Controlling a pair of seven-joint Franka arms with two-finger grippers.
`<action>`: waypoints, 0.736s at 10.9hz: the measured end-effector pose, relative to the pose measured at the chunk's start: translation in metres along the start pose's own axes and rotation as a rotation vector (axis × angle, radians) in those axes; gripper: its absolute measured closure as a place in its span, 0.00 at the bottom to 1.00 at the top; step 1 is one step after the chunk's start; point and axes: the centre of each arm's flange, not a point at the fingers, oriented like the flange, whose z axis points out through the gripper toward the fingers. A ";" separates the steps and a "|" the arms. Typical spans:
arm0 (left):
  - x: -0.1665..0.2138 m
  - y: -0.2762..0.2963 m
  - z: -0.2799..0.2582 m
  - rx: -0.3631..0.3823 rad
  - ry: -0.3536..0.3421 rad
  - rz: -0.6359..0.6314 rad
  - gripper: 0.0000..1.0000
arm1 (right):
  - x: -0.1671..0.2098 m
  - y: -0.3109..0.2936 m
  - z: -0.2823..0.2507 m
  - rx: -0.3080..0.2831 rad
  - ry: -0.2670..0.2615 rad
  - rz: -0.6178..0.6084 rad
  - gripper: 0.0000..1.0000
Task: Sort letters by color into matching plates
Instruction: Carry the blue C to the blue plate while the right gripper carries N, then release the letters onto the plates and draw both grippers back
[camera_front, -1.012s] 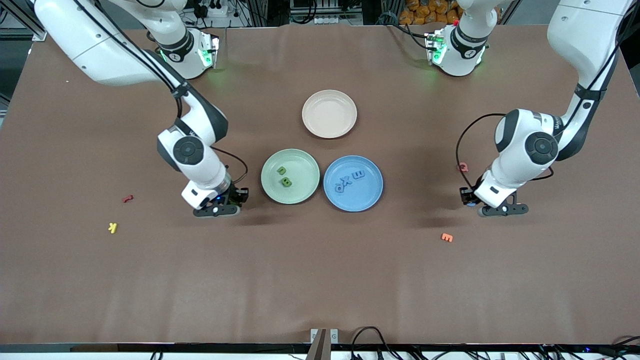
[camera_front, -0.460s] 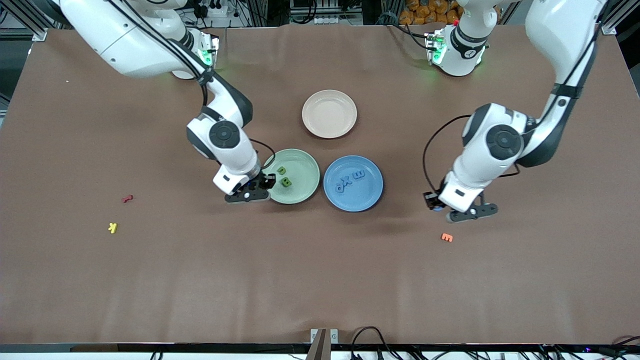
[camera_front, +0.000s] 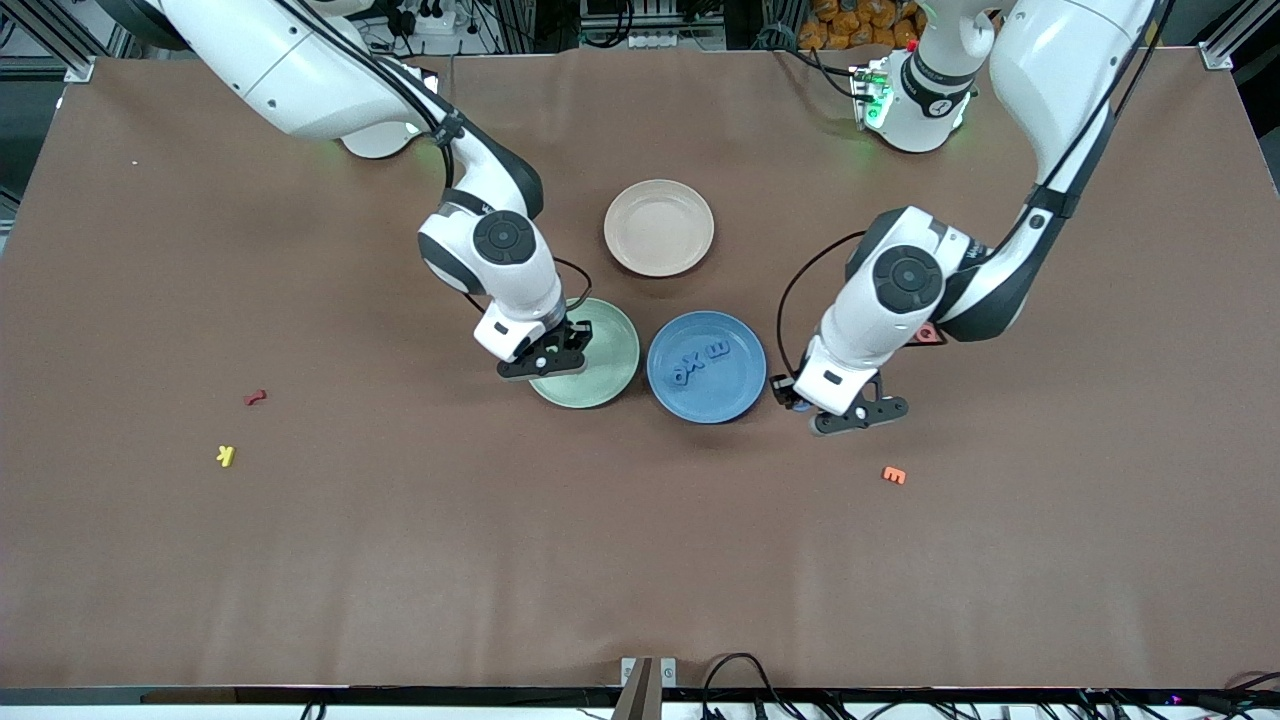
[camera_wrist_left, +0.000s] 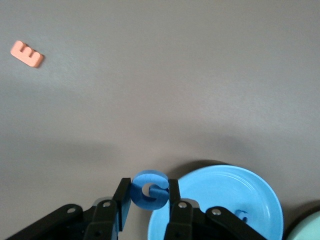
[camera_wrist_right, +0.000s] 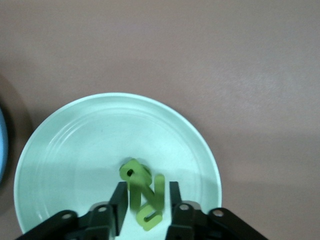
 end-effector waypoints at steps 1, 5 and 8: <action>-0.007 0.010 0.001 -0.003 -0.002 -0.006 0.66 | -0.002 -0.002 0.000 -0.003 -0.003 0.007 0.50; -0.041 0.048 0.012 -0.004 -0.025 0.002 0.66 | 0.010 0.010 -0.003 -0.010 0.008 0.039 0.01; -0.063 0.065 0.029 0.007 -0.051 0.033 0.64 | 0.042 0.066 -0.003 -0.038 0.023 0.044 0.00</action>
